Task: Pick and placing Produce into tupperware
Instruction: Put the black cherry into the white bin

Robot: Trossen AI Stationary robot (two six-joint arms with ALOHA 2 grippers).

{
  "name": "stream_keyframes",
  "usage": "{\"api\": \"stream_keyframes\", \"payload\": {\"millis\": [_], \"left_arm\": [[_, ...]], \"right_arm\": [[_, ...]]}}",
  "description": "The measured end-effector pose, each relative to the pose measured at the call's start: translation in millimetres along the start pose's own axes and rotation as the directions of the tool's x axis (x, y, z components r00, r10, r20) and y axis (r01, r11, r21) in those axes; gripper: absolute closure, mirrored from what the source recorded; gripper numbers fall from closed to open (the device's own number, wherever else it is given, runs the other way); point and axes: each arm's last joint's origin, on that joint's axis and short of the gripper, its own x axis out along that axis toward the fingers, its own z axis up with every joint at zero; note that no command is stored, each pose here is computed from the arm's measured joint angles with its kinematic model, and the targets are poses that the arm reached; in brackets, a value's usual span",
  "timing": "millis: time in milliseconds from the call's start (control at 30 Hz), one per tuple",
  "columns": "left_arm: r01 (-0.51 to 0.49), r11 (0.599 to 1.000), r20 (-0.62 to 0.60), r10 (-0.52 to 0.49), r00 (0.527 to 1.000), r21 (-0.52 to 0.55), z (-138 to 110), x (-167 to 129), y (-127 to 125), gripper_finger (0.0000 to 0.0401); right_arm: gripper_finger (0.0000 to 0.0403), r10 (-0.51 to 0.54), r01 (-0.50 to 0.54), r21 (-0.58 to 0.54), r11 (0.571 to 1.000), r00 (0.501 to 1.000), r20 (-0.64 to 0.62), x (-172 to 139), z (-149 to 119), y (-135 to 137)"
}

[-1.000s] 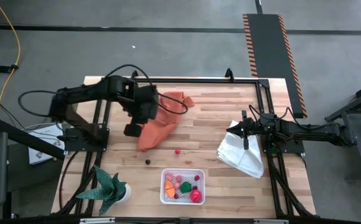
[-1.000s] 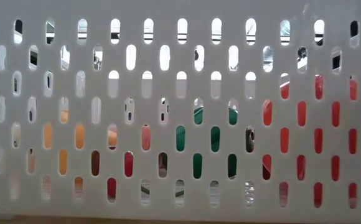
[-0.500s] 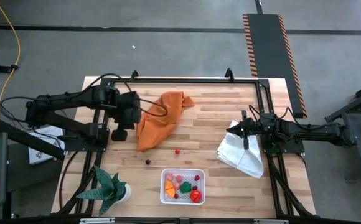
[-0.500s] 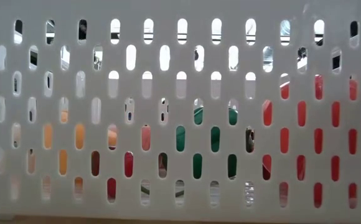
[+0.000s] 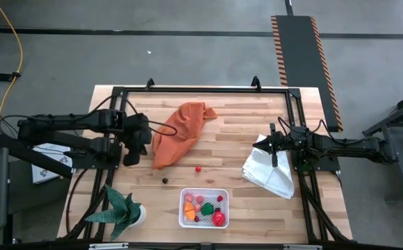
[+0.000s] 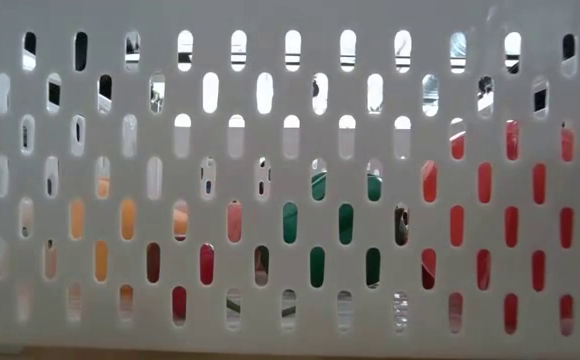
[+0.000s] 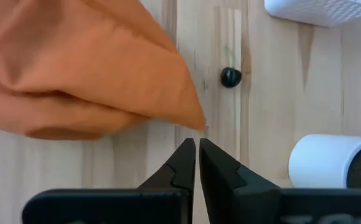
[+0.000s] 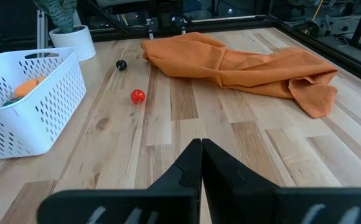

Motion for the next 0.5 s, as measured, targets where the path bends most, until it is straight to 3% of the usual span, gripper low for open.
{"api": "stream_keyframes", "payload": {"millis": [300, 500], "left_arm": [[0.012, 0.999, 0.006, -0.012, 1.000, -0.035, -3.1, 5.5, -0.2, 0.0389], [0.047, 0.999, 0.009, -0.047, 0.999, 0.014, -1.6, 7.8, -8.9, 0.0389]], "right_arm": [[0.0402, 0.000, 0.000, 0.000, 1.000, 1.000, 0.000, 0.0, 0.0, 0.0], [0.0402, 0.000, 0.000, 0.000, 1.000, 1.000, 0.000, 0.0, -0.1, 0.0]]}}
